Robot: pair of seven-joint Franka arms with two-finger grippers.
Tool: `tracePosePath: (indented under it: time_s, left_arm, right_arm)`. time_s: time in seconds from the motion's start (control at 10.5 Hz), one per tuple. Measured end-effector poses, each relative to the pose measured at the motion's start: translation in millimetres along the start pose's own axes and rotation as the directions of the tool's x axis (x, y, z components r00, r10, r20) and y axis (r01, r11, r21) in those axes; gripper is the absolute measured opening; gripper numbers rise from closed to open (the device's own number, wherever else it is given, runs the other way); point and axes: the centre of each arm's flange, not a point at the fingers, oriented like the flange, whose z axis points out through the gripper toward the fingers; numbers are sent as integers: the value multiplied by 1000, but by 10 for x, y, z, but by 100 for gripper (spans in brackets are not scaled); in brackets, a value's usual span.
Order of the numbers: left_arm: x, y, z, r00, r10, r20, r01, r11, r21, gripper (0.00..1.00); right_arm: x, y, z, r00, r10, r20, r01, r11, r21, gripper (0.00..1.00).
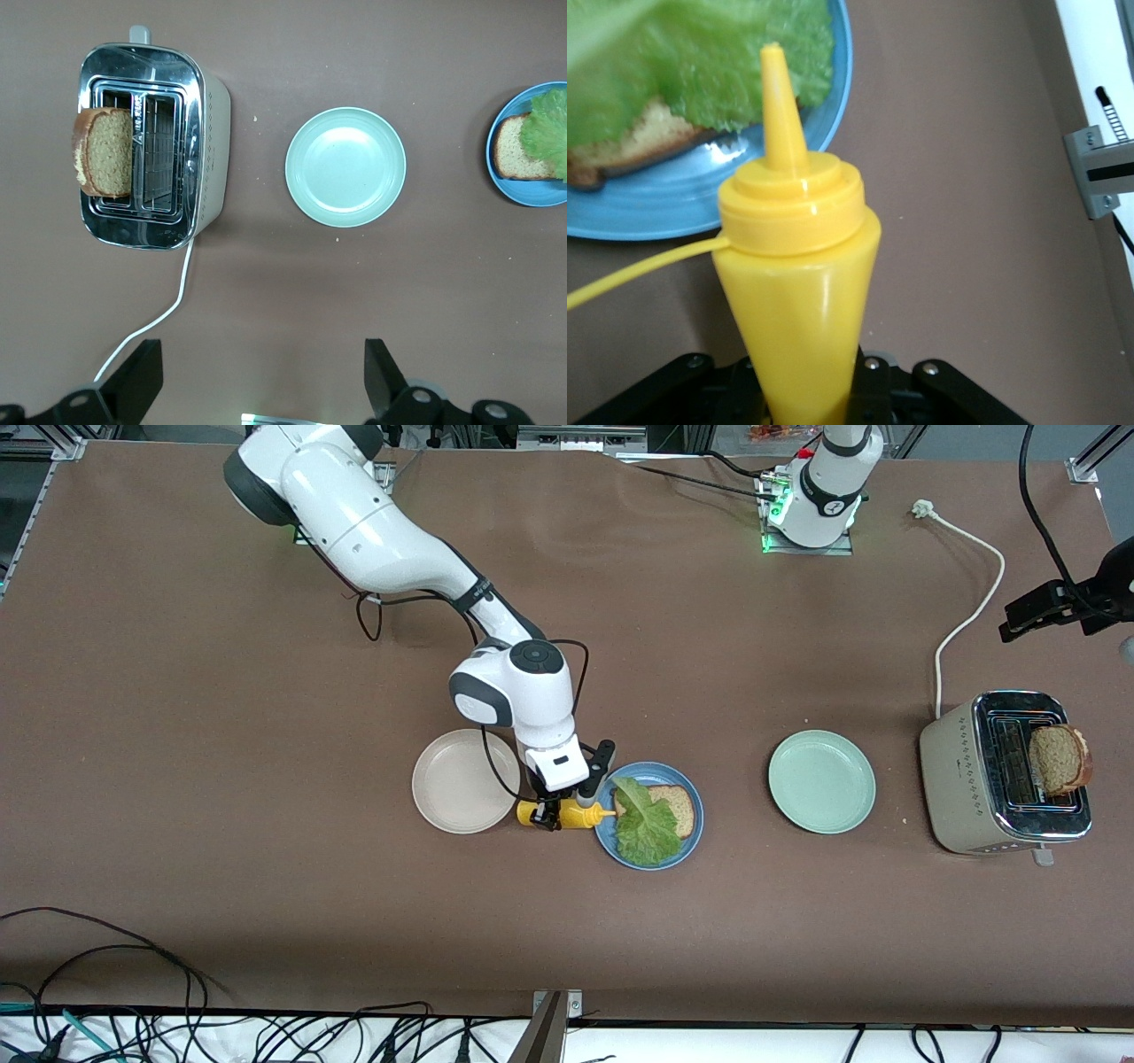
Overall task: Make sandwich in blue plate with both arms
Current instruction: 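Tilt the mustard bottle over the sandwich with the right gripper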
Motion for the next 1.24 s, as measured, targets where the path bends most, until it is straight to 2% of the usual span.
tracePosePath:
  time_s: [0.48, 0.57, 0.76, 1.24]
  left_arm:
    - [0, -1, 0, 1000, 0, 0, 0, 1000, 0, 100]
    - [0, -1, 0, 1000, 0, 0, 0, 1000, 0, 100]
    - [0, -4, 0, 1000, -1, 0, 1, 1000, 0, 100]
    - [0, -8, 0, 1000, -2, 0, 2, 1000, 0, 100]
  right_arm:
    - [-25, -76, 140, 994, -102, 37, 105, 992, -73, 12]
    - [-29, -100, 148, 991, -122, 60, 127, 988, -84, 12]
    - [-21, -177, 146, 977, -160, 145, 176, 979, -106, 12]
    - [98, -282, 48, 966, -173, 194, 198, 973, -120, 12]
